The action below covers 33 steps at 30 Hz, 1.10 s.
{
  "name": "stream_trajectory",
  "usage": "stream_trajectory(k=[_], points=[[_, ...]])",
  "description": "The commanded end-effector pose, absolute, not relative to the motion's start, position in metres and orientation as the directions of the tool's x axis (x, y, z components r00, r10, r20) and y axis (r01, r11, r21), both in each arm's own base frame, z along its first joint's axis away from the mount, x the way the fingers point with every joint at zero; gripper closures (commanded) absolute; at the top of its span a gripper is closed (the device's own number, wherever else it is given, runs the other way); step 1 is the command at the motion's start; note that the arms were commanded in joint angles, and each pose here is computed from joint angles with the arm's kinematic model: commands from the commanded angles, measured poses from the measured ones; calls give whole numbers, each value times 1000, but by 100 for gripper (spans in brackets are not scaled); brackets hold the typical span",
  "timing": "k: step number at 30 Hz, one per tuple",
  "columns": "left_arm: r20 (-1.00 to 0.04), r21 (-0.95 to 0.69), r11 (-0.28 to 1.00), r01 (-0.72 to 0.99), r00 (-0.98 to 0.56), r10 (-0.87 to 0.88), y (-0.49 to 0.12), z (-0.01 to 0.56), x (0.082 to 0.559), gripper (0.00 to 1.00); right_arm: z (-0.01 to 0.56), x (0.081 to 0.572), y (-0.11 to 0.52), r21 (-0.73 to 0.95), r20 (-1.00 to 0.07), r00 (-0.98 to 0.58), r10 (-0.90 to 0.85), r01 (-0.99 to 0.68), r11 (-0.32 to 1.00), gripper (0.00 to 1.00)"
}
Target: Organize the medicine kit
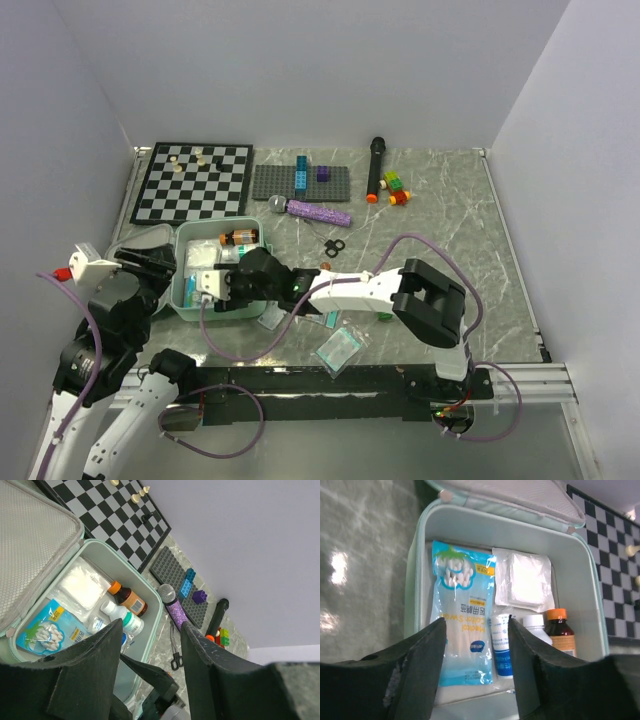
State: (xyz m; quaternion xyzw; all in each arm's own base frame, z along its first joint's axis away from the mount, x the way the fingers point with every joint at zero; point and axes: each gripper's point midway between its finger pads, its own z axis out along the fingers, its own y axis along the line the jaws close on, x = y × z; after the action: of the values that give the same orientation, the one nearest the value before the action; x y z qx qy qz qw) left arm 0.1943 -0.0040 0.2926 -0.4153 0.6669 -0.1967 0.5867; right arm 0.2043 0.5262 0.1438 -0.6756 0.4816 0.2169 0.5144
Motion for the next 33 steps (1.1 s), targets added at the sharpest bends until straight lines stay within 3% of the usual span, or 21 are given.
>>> stream_trajectory(k=[1,5,10,16,26,33], points=[[-603,-766,569,-299,25,-798,-10,294,198,45,227,213,539,-312,-925,268,-269,-940,138,45],[-605,-762,573,-301,15,-796,-12,292,200,45,220,221,548,76,-920,-102,-378,-994,82,66],[-615,-751,585,-306,3,-789,-14,290,204,45,214,224,537,364,-840,-355,-410,-930,59,77],[-616,-742,586,-326,-15,-788,-18,274,210,45,167,211,518,433,-718,-435,-544,-890,140,87],[-615,-717,595,-363,-73,-785,-28,245,222,45,106,189,512,448,-602,-474,-643,-867,220,87],[-615,-718,595,-360,-71,-785,-27,243,220,45,80,202,522,449,-557,-541,-630,-834,319,91]])
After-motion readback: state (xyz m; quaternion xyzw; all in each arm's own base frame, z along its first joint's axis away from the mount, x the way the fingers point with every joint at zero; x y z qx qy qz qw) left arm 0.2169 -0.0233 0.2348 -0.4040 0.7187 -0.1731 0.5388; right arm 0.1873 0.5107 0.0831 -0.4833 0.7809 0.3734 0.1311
